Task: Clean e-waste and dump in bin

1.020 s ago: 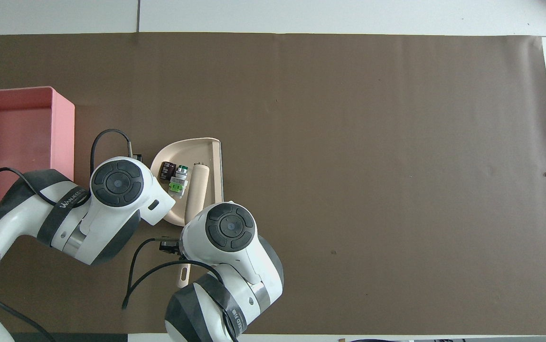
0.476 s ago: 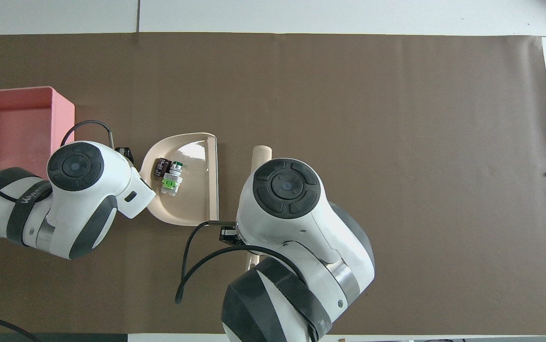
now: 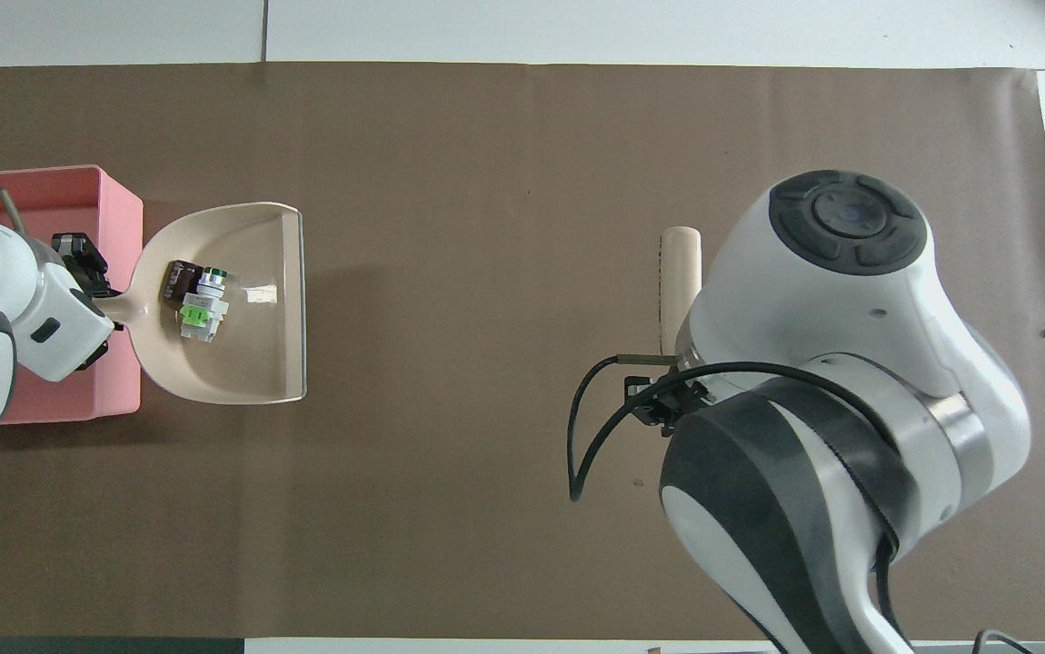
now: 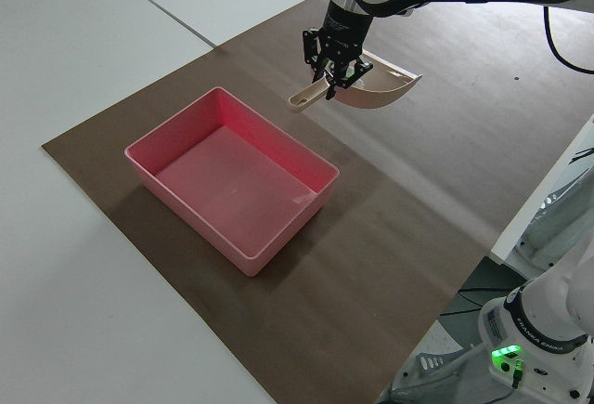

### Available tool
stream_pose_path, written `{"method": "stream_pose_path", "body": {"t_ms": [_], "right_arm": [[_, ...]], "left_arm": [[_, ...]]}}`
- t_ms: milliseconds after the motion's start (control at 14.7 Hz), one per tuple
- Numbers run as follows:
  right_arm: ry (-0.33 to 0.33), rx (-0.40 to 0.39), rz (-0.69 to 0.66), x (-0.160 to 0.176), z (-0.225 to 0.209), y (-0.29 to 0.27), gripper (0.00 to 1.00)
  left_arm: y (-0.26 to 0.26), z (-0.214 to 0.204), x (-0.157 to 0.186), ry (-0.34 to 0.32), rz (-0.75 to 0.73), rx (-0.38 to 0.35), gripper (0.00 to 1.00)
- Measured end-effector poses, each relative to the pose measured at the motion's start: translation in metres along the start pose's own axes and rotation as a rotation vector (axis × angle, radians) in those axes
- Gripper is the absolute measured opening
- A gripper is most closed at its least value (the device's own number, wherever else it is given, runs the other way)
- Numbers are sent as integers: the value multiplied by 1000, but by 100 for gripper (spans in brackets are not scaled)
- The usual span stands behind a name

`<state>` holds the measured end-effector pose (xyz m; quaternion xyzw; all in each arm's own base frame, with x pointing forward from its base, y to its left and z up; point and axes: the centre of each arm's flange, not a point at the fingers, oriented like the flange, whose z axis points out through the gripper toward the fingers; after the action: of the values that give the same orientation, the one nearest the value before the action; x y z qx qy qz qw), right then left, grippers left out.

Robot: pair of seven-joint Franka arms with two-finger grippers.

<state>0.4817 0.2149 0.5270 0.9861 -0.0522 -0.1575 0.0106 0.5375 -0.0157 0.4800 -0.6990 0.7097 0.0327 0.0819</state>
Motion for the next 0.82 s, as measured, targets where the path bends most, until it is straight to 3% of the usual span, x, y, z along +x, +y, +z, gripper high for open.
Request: {"method": "stream_pose_path", "body": {"t_ms": [340, 612, 816], "right_arm": [[-17, -58, -42, 50, 11, 124, 26], [5, -64, -89, 80, 47, 214, 26], [22, -37, -110, 90, 83, 262, 26]], "left_arm": [[-2, -11, -103, -13, -133, -5, 33], [-5, -10, -174, -28, -165, 4, 33], [-13, 2, -224, -103, -111, 9, 33]]}}
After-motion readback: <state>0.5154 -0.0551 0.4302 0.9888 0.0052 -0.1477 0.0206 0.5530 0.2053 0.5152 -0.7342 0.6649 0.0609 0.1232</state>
